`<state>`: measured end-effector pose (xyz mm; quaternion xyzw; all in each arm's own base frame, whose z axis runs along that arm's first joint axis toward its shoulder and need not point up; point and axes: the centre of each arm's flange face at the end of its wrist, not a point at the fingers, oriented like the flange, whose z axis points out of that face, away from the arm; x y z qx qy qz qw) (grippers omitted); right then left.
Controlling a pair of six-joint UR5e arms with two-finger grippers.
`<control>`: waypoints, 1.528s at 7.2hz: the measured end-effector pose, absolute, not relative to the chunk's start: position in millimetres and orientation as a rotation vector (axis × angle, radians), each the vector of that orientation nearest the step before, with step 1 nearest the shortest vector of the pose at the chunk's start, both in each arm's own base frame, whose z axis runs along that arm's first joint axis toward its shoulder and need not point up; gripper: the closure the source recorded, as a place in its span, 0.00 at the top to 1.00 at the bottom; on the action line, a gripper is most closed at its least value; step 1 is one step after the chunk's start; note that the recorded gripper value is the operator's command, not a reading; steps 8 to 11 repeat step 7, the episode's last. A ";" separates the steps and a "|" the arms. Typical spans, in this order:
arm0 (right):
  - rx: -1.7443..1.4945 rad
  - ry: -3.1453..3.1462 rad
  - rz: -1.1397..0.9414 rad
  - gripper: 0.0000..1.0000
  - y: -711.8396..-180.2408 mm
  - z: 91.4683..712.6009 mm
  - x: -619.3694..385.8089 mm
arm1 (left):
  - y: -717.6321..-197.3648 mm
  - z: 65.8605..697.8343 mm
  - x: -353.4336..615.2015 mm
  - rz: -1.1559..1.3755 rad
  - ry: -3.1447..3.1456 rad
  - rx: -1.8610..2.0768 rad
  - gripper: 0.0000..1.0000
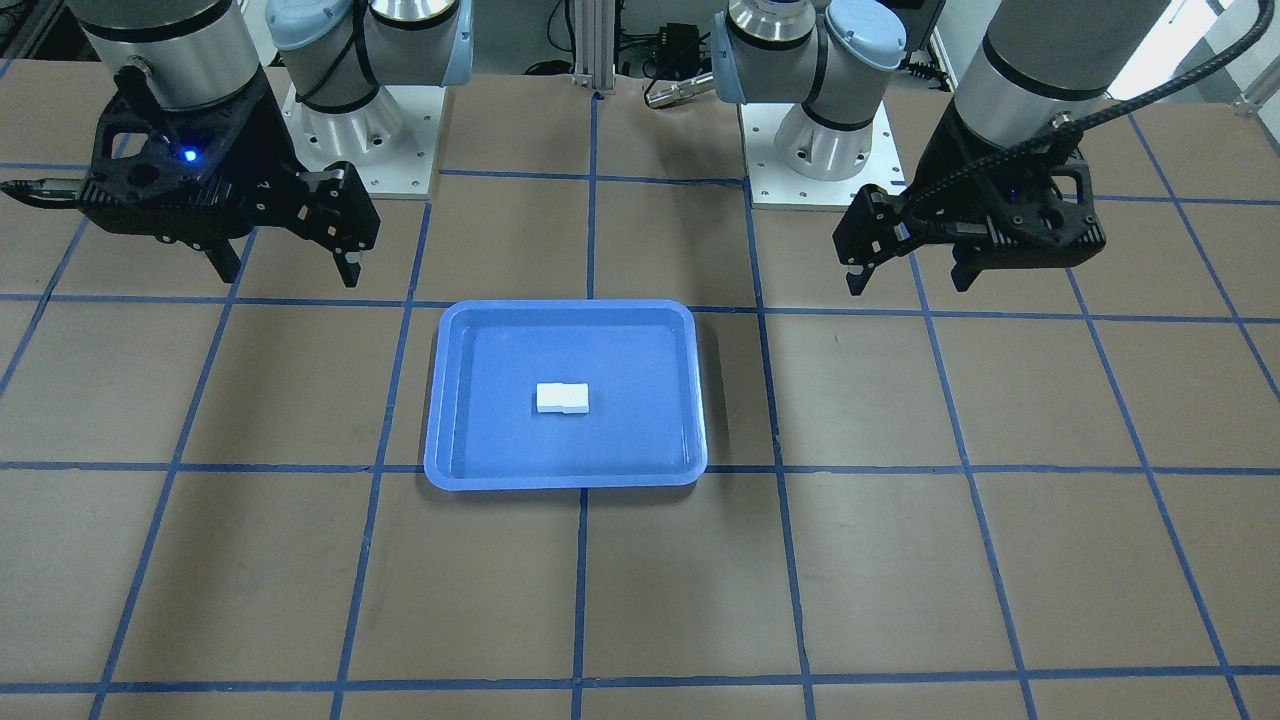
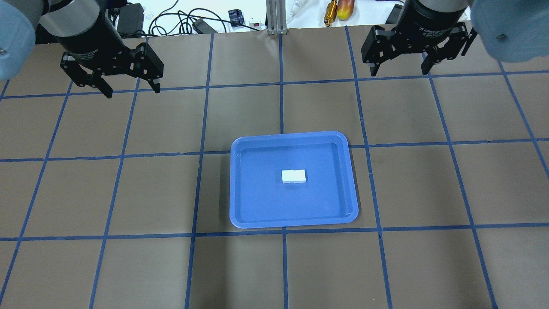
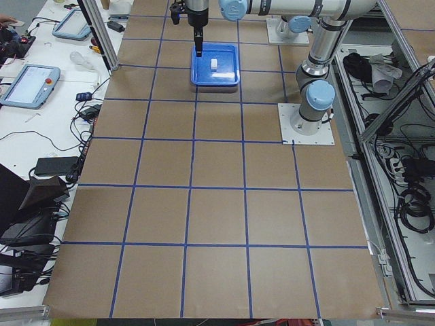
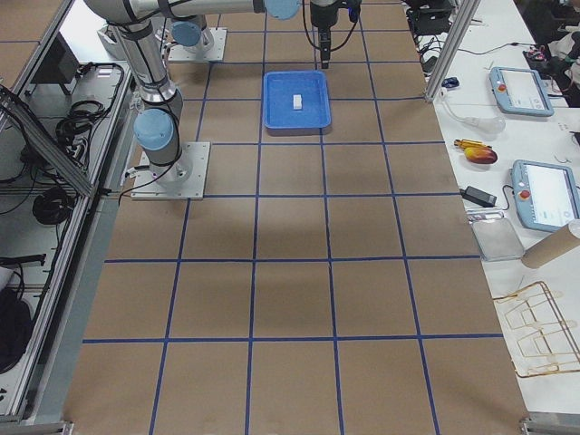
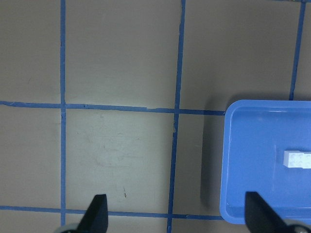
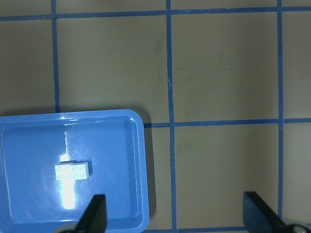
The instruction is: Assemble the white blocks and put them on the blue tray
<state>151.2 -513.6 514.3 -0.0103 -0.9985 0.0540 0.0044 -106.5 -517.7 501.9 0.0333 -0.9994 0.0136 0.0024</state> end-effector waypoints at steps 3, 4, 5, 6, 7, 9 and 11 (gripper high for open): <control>-0.033 -3.128 0.166 1.00 -514.0 513.2 151.3 | -523.5 494.8 -106.0 0.029 -3.128 0.106 1.00; -0.034 -3.128 0.165 1.00 -514.2 512.6 151.3 | -524.1 494.5 -105.7 0.029 -3.128 0.107 1.00; -0.034 -3.128 0.164 1.00 -514.3 512.1 151.3 | -524.1 494.5 -105.6 0.030 -3.127 0.108 1.00; -0.034 -3.128 0.161 1.00 -514.1 511.7 151.2 | -524.0 494.5 -105.6 0.030 -3.128 0.107 1.00; -0.034 -3.129 0.159 1.00 -513.8 511.3 151.3 | -523.5 494.8 -105.6 0.031 -3.130 0.106 1.00; -0.034 -3.129 0.159 1.00 -513.8 511.3 151.3 | -523.5 494.8 -105.6 0.031 -3.130 0.106 1.00; -0.034 -3.129 0.159 1.00 -513.8 511.3 151.3 | -523.5 494.8 -105.6 0.031 -3.130 0.106 1.00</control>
